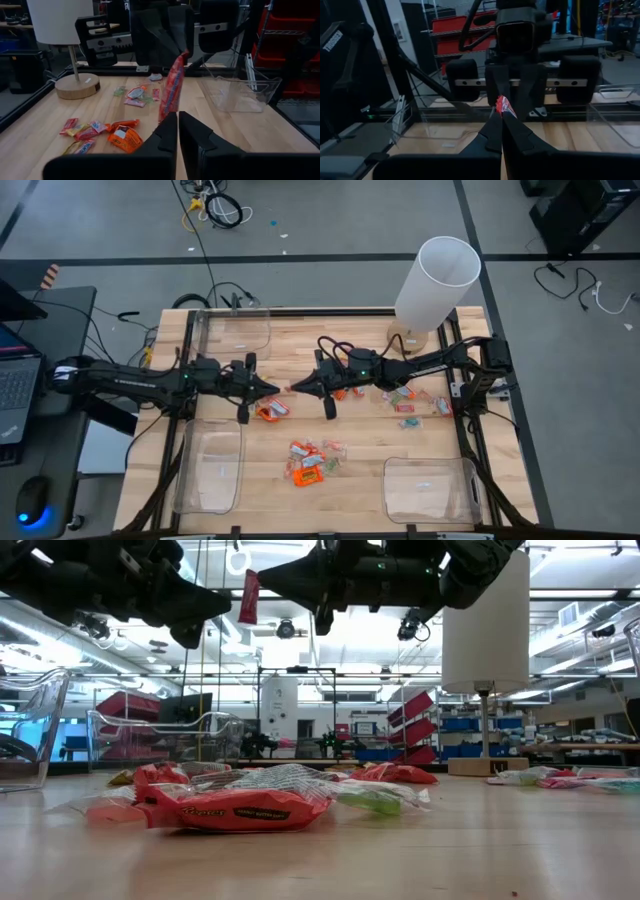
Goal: Sort candy
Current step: Put the red candy into the top left transparent bin
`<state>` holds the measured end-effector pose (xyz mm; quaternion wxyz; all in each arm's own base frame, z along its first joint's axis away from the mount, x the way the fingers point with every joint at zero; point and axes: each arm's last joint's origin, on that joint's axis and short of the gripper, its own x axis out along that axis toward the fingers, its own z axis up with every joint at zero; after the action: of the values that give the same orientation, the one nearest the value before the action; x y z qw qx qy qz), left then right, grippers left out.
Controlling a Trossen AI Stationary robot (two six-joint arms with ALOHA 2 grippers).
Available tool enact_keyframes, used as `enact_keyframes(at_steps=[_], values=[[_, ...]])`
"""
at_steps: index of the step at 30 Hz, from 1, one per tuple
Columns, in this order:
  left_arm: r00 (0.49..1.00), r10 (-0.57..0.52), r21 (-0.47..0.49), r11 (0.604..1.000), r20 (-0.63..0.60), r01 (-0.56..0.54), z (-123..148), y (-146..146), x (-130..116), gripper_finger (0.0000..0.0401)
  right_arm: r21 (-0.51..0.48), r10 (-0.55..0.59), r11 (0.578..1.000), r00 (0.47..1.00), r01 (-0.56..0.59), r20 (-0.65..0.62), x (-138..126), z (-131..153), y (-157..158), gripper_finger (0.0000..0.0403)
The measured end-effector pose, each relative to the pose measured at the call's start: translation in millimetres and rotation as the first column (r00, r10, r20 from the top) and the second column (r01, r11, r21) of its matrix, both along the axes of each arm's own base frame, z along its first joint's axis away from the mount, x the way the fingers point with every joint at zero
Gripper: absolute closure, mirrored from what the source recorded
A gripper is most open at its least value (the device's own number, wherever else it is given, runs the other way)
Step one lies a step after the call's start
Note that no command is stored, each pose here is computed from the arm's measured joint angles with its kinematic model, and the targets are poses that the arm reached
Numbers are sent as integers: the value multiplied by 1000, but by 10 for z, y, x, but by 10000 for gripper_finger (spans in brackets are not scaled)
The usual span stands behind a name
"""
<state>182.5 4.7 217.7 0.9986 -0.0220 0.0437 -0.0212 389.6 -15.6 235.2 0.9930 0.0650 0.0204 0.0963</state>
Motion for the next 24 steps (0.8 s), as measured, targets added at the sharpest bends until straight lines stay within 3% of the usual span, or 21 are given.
enact_keyframes(at_steps=[13, 24], values=[[1000, 8, -3, 1000, 8, -8, -24, 4, 58, 299, -16, 1, 1000, 1000, -1, -4, -1, -7, -14, 403], [999, 31, -13, 999, 25, -31, -30, 12, 94, 292, -17, -10, 1000, 1000, 10, -3, -2, -6, -43, 403]])
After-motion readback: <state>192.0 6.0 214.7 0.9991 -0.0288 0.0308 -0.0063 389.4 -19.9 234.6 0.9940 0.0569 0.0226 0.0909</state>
